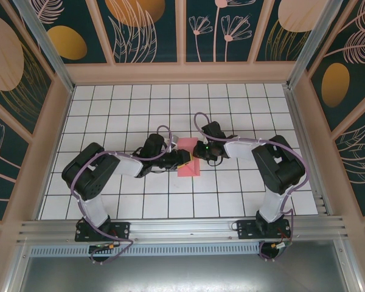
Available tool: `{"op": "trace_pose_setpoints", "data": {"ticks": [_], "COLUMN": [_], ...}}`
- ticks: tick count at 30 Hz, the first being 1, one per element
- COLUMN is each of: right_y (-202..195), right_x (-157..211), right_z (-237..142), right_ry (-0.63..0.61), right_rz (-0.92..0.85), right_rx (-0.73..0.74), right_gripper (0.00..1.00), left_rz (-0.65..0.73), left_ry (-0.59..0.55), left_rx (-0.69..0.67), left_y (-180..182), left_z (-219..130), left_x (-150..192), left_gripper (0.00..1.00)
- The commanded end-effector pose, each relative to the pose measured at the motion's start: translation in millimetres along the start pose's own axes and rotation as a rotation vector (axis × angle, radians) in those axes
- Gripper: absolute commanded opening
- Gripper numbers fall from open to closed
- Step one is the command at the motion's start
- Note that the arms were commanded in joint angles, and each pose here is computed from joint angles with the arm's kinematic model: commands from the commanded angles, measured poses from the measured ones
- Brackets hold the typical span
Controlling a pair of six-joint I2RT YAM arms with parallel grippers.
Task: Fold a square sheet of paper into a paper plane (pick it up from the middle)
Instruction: Fold the paper at the center of the table.
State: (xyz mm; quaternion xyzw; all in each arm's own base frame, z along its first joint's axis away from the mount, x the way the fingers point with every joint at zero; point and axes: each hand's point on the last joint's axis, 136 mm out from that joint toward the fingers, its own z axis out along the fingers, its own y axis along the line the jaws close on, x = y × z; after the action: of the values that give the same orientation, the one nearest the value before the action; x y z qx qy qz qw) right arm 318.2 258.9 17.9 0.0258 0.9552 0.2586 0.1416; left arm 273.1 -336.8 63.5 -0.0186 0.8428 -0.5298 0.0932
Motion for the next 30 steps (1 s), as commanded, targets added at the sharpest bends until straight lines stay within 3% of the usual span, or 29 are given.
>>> {"op": "trace_pose_setpoints", "data": {"ticks": [1,5,9,16,21,30], "right_y": [-10,-5,16,17,24,30], "right_x": [15,7,0,-10,4,13], "right_z": [-1,-10,-30,-71,-79,-64], "right_ry": [0.048,0.023,-0.023,-0.119,-0.085,-0.014], "right_rz": [-0.002,-0.016,-0.048,-0.040,-0.063,-0.058], "right_rx": [0.006,-0.022,-0.108,-0.265,-0.382,-0.442], "right_gripper": [0.18,0.20,0.24,0.31,0.41,0.42], "left_rz": [0.027,0.024,0.012,0.005,-0.002,-0.009], "left_ry": [-0.008,-0.013,-0.016,-0.024,-0.029,-0.039], "left_rx": [0.048,0.040,0.023,-0.005,-0.021,-0.025], "left_y": [-11,-8,0,8,13,17], "left_z": [4,5,6,6,6,6], "left_x": [-5,-5,-4,-4,-4,-4], "left_gripper": [0.58,0.57,0.48,0.33,0.25,0.19]}}
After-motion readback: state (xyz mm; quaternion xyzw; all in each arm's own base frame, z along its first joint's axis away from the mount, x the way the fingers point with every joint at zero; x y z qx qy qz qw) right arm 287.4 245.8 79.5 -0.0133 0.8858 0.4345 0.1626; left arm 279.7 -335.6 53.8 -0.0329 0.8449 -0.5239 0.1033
